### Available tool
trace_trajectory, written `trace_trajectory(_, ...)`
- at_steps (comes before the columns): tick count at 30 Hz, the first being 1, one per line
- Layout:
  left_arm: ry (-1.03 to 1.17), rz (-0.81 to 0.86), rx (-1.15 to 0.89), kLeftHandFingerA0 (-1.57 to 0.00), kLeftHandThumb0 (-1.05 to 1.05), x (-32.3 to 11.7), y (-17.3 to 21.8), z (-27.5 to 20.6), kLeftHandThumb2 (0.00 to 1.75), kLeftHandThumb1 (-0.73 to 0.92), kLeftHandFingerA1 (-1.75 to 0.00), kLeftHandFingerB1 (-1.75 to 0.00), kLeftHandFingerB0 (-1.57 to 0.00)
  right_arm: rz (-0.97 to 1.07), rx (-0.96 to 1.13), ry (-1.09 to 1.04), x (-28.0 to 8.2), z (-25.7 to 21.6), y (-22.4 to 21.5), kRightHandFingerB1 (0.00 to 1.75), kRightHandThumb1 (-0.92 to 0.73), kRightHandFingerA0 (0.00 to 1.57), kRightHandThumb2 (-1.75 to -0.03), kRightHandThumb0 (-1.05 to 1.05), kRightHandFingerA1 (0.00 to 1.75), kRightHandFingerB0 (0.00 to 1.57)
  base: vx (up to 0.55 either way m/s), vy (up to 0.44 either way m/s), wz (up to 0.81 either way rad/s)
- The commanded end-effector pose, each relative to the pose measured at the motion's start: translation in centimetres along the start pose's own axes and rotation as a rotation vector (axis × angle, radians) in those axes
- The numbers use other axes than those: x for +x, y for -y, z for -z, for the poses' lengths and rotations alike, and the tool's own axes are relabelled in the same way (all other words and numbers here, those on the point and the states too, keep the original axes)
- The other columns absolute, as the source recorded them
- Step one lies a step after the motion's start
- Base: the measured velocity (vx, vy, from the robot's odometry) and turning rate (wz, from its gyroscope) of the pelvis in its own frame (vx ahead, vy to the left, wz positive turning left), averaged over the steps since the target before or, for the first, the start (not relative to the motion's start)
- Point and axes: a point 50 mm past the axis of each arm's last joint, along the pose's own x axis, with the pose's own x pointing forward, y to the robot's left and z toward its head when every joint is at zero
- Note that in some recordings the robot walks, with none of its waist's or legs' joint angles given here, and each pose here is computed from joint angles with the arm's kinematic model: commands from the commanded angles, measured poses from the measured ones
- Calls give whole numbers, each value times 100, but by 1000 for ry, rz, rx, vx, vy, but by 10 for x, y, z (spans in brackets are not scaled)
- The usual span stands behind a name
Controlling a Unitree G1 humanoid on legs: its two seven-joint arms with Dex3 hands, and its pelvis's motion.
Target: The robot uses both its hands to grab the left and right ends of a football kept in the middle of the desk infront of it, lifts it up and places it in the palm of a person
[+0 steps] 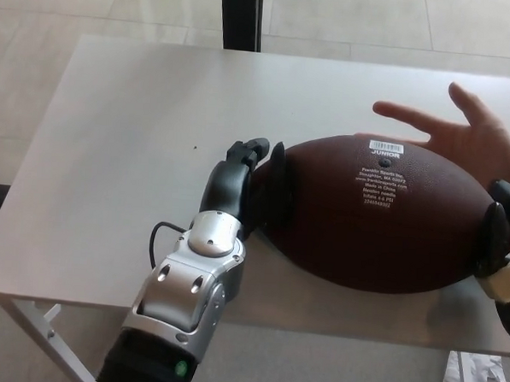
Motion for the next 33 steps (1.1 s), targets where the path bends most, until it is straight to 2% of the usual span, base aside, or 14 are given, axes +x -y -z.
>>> trace_trajectory(1,-214,212,-19,-50,-53,-10,63,37,72,92,-169,-51,-25,-318,320,-89,2,4,-58,58,-61,115,-102,-64,108,48,0,0,0)
trace_trajectory(3,-176,233,0,-61,-58,-11,66,38,69,92,-160,-70,-28,-342,324,-95,2,6,-60,42,-76,114,-63,-75,97,45,0,0,0)
trace_trajectory(6,-118,282,52,-48,-56,-11,70,43,66,92,-146,-56,-24,-391,320,-95,2,7,-66,41,-77,114,-63,-76,93,42,0,0,0)
trace_trajectory(7,-119,272,86,-47,-52,-11,72,44,65,92,-138,-57,-28,-412,342,-102,3,8,-68,52,-59,109,-100,-74,92,33,0,0,0)
trace_trajectory(8,-113,286,105,-42,-59,-11,73,44,63,89,-128,-57,-16,-405,344,-113,4,9,-70,42,-71,114,-63,-76,79,42,0,0,0)
trace_trajectory(12,-76,313,18,-50,-62,-16,82,43,65,92,-154,-82,-36,-423,335,-116,7,10,-77,47,-69,111,-62,-79,73,50,0,0,0)
trace_trajectory(13,-39,276,-30,-52,-56,-19,86,43,60,82,-143,-82,-44,-425,369,-153,9,12,-82,58,-52,106,-94,-80,76,51,0,0,0)
trace_trajectory(14,-36,307,-53,-24,-53,-19,88,42,59,84,-125,-86,-34,-430,376,-161,9,12,-85,48,-65,112,-61,-79,63,57,0,0,0)
trace_trajectory(17,-56,362,-168,-50,-56,-20,93,39,64,82,-152,-92,-35,-442,415,-177,9,11,-96,50,-65,110,-61,-77,62,56,0,0,0)
trace_trajectory(18,-54,363,-144,-45,-56,-19,93,36,65,86,-139,-66,-25,-443,427,-181,9,11,-99,51,-66,105,-61,-75,63,63,0,0,0)
trace_trajectory(24,19,429,-177,-36,-54,-16,88,13,71,92,-160,-99,-28,-438,442,-182,16,-4,-111,53,-64,99,-60,-77,65,66,0,0,0)
trace_trajectory(28,-44,407,-336,-48,-61,-10,83,-1,63,87,-164,-86,-31,-447,430,-157,22,-18,-117,53,-65,101,-60,-78,67,58,0,0,0)
trace_trajectory(30,-75,378,-398,-50,-60,-6,83,-21,60,81,-167,-37,-14,-465,431,-143,25,-31,-123,51,-65,96,-60,-78,67,61,0,0,0)
trace_trajectory(33,-71,383,-417,-55,-60,-4,82,-26,60,83,-173,-41,-16,-462,423,-140,27,-35,-126,50,-64,96,-60,-78,66,61,0,0,0)
